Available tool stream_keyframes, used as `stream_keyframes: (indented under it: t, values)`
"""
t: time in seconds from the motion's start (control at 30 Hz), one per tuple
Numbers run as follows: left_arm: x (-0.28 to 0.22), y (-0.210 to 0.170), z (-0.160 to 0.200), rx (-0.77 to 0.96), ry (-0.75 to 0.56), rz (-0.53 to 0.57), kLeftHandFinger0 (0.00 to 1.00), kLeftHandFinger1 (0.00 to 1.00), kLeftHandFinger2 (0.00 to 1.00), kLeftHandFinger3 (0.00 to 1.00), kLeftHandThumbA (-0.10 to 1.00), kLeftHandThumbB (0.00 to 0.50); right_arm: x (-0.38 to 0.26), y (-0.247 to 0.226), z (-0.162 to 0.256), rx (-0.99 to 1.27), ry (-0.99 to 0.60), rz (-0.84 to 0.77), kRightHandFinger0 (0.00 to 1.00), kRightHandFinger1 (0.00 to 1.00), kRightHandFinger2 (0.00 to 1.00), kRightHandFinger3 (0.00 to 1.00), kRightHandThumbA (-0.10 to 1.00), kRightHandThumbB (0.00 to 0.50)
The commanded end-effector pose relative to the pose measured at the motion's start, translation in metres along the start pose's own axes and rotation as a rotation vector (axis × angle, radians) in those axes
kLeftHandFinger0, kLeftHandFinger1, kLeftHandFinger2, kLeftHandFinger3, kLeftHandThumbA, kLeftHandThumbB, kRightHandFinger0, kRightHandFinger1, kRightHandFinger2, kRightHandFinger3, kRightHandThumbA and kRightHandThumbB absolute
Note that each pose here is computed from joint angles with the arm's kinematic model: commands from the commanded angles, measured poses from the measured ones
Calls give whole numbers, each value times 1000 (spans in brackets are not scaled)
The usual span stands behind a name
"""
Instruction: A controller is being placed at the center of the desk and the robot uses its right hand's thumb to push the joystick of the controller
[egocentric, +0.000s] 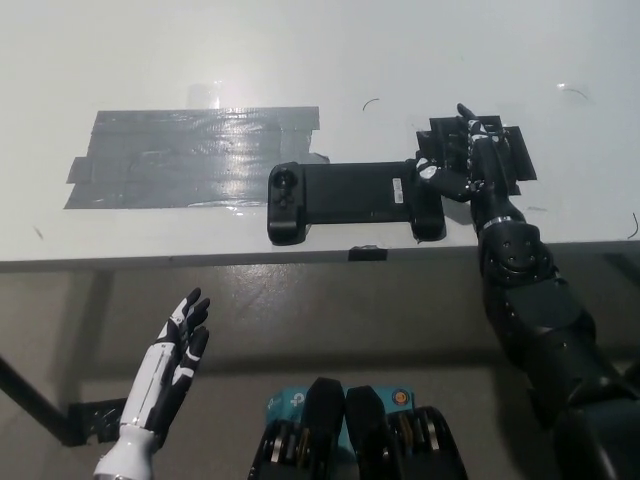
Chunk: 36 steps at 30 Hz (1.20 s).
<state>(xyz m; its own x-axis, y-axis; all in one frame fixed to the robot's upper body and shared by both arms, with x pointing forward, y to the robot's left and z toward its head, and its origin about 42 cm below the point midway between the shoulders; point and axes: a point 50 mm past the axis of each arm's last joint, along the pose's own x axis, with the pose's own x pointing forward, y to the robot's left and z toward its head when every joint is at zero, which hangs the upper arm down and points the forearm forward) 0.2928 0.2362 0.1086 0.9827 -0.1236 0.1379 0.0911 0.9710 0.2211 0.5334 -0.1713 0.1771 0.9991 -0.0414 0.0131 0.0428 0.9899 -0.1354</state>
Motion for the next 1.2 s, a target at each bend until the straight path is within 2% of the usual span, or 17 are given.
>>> stream_keyframes:
  t: [0.0,0.03,0.1,0.13,0.2,0.27,0.3,0.33,0.4,0.5,0.57,0.7,0.8,1.0,1.07,1.1,1.17]
  values:
    - [8,7,15,11,-75,9,1000,1000,1000,1000,914,25,13,-17,37,9,-128,-91,1000,1000,1000,1000,-93,0]
    - [8,7,15,13,-76,9,1000,1000,1000,1000,919,25,13,-17,39,22,-137,-89,1000,1000,1000,1000,-9,0]
    - [9,7,15,11,-77,11,1000,1000,1000,1000,923,27,12,-16,48,28,-176,-86,1000,1000,1000,1000,497,23]
    - [10,8,16,11,-78,9,1000,1000,1000,1000,925,28,12,-16,52,33,-186,-85,1000,1000,1000,1000,593,17]
    - [11,8,16,10,-77,5,1000,1000,1000,1000,931,27,10,-15,66,54,-245,-66,1000,1000,1000,1000,811,118]
    - [11,9,17,13,-78,4,1000,1000,1000,1000,934,29,5,-13,84,66,-321,-34,1000,1000,1000,1000,925,191]
    - [11,9,17,13,-79,6,1000,1000,1000,1000,936,33,2,-13,92,68,-346,-17,1000,1000,1000,1000,980,281]
    - [12,9,17,15,-80,7,1000,1000,1000,1000,937,33,-5,-12,107,66,-394,14,1000,1000,1000,1000,1000,319]
    - [12,9,16,17,-81,6,1000,1000,1000,1000,940,32,-16,-11,123,57,-454,38,1000,1000,1000,1000,1000,337]
    - [13,8,16,17,-83,5,1000,1000,1000,1000,942,26,-35,-10,149,51,-538,59,1000,1000,1000,1000,1000,346]
    - [13,8,17,21,-84,7,1000,1000,1000,1000,943,20,-46,-10,160,61,-583,74,1000,1000,1000,1000,1000,334]
    - [14,8,17,23,-82,0,1000,1000,1000,1000,945,25,-74,-13,165,87,-666,92,1000,1000,1000,1000,1000,336]
    - [16,9,17,19,-85,-2,1000,1000,1000,1000,943,29,-93,-17,155,68,-671,102,1000,1000,1000,1000,1000,296]
    - [10,7,14,29,-73,-5,1000,1000,1000,1000,950,11,-154,-25,98,89,-599,147,1000,1000,1000,1000,1000,347]
    - [7,7,12,23,-63,-5,1000,1000,1000,1000,951,8,-167,-26,83,76,-578,152,1000,1000,1000,1000,1000,334]
    - [8,7,11,17,-63,-3,1000,1000,1000,1000,944,14,-177,-29,70,27,-562,156,1000,1000,1000,1000,1000,287]
    - [1,4,9,8,-51,-11,1000,1000,1000,1000,939,10,-195,-34,51,-9,-526,159,1000,1000,1000,1000,1000,256]
